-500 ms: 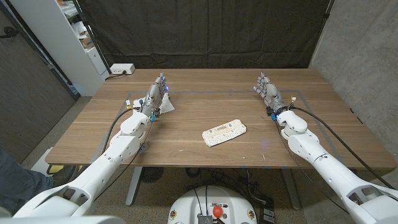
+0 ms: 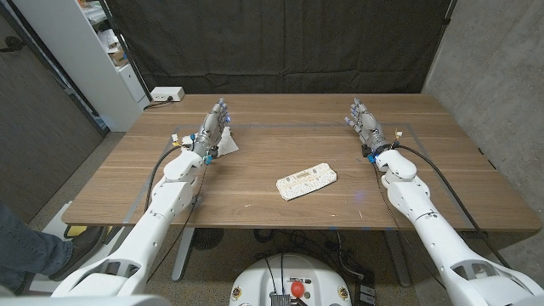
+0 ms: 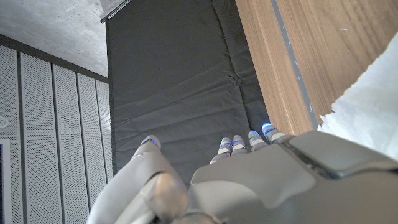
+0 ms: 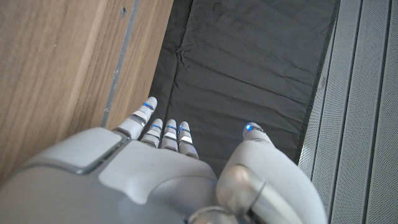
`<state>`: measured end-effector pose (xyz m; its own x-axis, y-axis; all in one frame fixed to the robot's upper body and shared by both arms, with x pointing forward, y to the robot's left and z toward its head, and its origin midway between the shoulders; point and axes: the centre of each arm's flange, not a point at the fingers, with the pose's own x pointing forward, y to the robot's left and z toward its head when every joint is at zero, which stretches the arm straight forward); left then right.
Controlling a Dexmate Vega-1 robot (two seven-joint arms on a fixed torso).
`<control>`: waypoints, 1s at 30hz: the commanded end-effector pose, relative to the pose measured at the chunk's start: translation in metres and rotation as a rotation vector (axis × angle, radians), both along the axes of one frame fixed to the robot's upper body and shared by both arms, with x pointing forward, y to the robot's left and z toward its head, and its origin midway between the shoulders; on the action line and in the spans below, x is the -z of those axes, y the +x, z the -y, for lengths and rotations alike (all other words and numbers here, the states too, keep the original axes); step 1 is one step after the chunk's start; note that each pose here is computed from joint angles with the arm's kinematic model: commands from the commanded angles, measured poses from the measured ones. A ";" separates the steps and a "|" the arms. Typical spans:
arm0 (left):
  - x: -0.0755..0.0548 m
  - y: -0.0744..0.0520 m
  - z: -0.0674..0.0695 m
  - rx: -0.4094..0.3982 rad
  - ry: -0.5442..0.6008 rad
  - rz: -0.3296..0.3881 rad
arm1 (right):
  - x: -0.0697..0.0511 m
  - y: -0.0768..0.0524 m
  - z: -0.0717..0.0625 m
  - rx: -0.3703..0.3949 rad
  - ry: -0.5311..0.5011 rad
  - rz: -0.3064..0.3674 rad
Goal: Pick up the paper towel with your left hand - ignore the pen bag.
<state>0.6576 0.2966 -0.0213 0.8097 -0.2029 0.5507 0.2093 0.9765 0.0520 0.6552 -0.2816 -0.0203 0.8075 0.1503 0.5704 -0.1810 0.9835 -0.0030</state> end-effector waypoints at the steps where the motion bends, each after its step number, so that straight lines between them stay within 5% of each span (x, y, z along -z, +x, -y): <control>1: 0.005 -0.007 -0.013 -0.016 -0.010 0.005 | 0.008 0.001 -0.001 0.008 -0.007 -0.022; 30: -0.001 -0.022 -0.039 -0.074 0.049 0.043 | 0.008 0.006 -0.007 0.008 -0.003 -0.028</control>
